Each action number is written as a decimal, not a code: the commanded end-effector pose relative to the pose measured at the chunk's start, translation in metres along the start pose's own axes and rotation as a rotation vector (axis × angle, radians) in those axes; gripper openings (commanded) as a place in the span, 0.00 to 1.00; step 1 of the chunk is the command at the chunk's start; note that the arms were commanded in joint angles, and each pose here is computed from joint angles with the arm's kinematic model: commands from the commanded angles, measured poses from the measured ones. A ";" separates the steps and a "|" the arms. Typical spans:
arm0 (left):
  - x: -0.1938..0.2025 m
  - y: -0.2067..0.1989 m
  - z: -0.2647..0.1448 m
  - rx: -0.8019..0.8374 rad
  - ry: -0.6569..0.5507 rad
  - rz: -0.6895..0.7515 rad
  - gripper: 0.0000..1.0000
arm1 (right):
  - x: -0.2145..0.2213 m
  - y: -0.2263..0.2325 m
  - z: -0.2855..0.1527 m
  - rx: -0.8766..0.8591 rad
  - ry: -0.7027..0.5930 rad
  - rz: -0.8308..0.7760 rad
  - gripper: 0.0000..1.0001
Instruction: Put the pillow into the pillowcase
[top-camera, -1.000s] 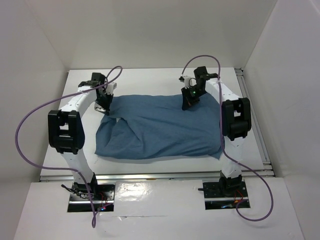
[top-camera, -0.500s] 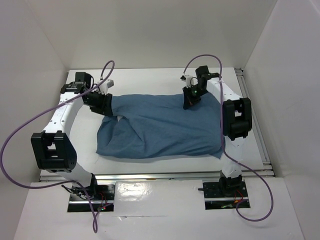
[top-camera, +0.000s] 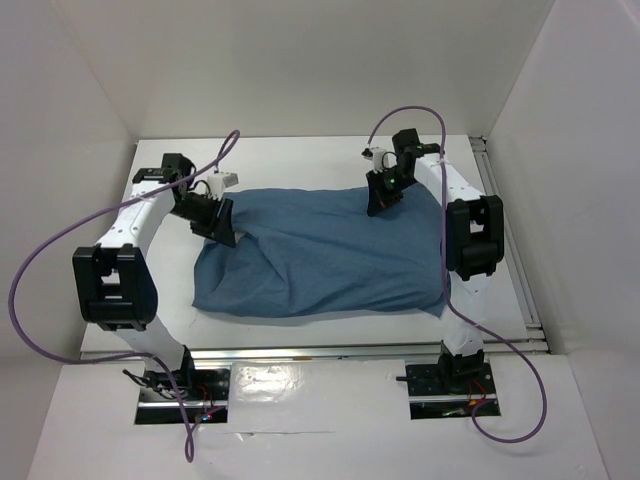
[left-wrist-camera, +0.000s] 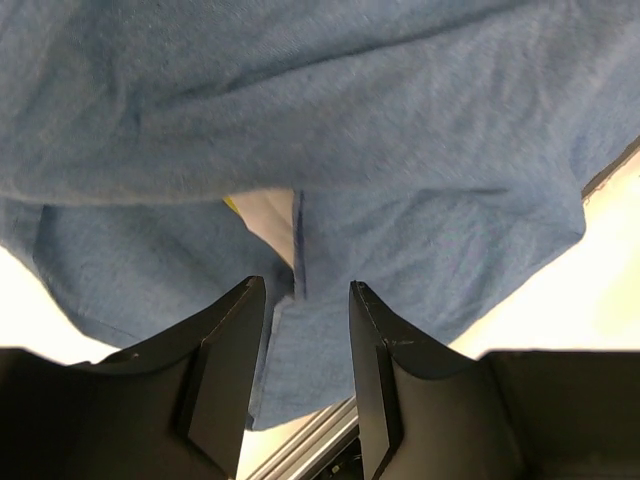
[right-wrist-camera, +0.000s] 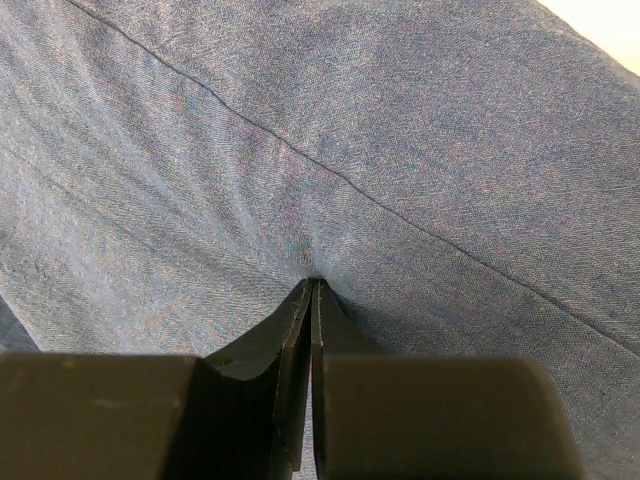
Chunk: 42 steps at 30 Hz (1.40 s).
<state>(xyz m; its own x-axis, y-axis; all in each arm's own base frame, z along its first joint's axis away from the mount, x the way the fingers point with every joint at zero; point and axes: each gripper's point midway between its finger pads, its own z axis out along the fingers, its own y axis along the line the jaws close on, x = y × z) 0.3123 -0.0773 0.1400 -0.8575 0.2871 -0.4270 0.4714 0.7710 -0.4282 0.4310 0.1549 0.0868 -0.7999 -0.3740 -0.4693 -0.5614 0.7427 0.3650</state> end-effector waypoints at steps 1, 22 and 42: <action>-0.017 -0.006 0.001 0.045 -0.024 0.055 0.52 | -0.012 -0.011 -0.012 0.043 -0.036 -0.030 0.09; -0.024 -0.011 0.028 0.128 0.012 0.043 0.51 | -0.004 -0.009 -0.011 0.040 -0.026 -0.024 0.09; 0.000 -0.007 0.011 0.017 -0.006 0.068 0.00 | 0.001 -0.008 -0.012 0.038 -0.020 -0.020 0.09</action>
<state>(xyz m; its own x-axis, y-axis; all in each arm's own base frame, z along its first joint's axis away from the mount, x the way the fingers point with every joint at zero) 0.3194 -0.1031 0.1083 -0.8605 0.3286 -0.3893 0.4940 0.7253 -0.4796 0.4286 0.1546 0.0831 -0.8037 -0.3746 -0.4623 -0.5585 0.7428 0.3692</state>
